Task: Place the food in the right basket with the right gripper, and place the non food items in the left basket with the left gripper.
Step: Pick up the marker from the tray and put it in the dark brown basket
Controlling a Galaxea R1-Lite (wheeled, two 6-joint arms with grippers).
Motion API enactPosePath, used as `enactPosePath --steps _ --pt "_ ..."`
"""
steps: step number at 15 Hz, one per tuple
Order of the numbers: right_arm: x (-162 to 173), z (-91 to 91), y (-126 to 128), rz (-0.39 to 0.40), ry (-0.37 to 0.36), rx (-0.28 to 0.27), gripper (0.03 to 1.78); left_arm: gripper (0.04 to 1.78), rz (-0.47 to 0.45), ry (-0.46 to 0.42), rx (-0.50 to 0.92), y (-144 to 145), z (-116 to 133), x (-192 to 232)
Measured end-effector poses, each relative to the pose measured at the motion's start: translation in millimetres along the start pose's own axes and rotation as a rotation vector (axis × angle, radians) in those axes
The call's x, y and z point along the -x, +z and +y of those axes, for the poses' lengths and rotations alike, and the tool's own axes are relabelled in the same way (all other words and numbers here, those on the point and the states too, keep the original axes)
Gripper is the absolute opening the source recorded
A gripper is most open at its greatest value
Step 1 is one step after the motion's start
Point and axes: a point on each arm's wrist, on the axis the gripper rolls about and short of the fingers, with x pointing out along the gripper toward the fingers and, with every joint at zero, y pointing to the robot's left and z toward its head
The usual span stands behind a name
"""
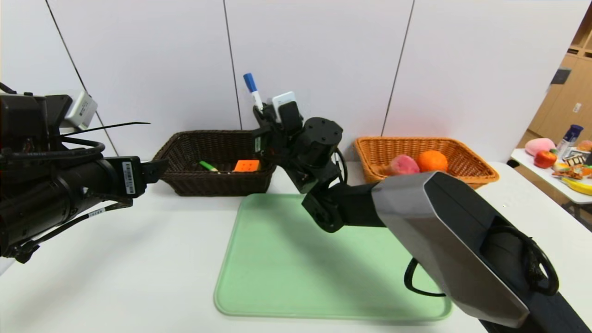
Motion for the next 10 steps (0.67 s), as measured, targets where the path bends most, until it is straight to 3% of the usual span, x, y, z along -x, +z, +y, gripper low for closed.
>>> enactPosePath --steps 3,7,10 --pt "2.1 17.0 -13.0 0.043 0.036 -0.002 0.18 1.69 0.006 0.001 -0.001 -1.4 -0.3 -1.2" --pt "2.8 20.5 -17.7 0.060 0.045 0.001 0.75 1.69 0.031 0.006 0.010 -6.9 -1.6 -6.4" --pt "2.5 17.8 -19.7 0.062 0.039 0.002 1.05 1.69 0.034 0.006 0.009 -7.8 -3.0 -10.1"
